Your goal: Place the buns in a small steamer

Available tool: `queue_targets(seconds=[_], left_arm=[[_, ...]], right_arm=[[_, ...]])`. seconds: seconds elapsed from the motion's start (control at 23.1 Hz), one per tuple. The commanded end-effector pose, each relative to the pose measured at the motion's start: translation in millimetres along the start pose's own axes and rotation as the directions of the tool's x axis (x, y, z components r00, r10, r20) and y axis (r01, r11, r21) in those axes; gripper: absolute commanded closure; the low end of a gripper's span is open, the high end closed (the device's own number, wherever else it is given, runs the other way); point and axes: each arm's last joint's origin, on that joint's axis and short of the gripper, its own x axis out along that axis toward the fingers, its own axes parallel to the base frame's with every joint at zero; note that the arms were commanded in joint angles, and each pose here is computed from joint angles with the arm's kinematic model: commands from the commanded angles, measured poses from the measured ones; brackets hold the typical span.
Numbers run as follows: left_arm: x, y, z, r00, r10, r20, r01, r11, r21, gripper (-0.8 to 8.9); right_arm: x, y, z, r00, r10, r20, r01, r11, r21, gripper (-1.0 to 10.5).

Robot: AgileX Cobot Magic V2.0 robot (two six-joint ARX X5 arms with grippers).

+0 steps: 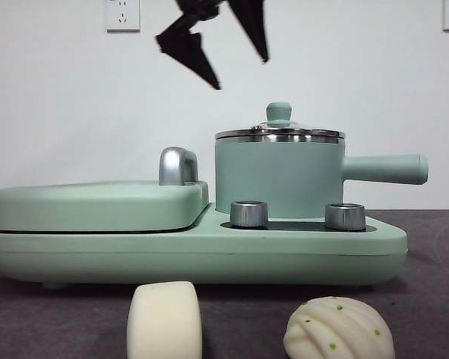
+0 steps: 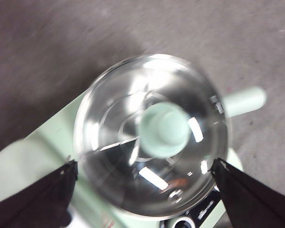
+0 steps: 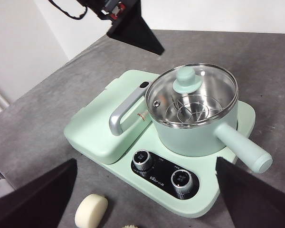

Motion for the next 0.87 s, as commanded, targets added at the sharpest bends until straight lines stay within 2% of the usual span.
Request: queue_targets(seconds=[0.04,0.22,0.35,0.56,0.65,0.87], left_arm=[[12,-14,8,1.000,-0.003,0.030,0.001,0.998,0.058,3.54],[33,-29,7,0.999,0.048,-0.005,-0.047,0.992,0.118,3.54],[49,-34,6,0.998,0.046,-0.031,-0.041,0.989,0.145,3.84],[62,-30,5,0.997,0.054,-0.052,-0.046,0.989,0.144,4.21],[63,-28,6,0.998,0.055,-0.042,-0.049,0.987,0.151,4.81],[67,-27,6,0.997,0.056,-0.046,-0.047,0.983,0.178,5.16]], right_arm=[[-2,2,4,1.000,0.005,0.011,-0.005,1.000,-0.004,4.8],[-2,2,3,1.000,0.006,0.009,-0.006,1.000,-0.002,4.8],[-2,2,3,1.000,0.006,0.007,-0.006,1.000,0.000,4.8],[-2,2,2,1.000,0.005,-0.007,-0.005,1.000,0.011,4.8],[-2,2,1,1.000,0.005,-0.008,-0.005,1.000,0.012,4.8],[-2,2,1,1.000,0.005,-0.008,-0.005,1.000,0.012,4.8]])
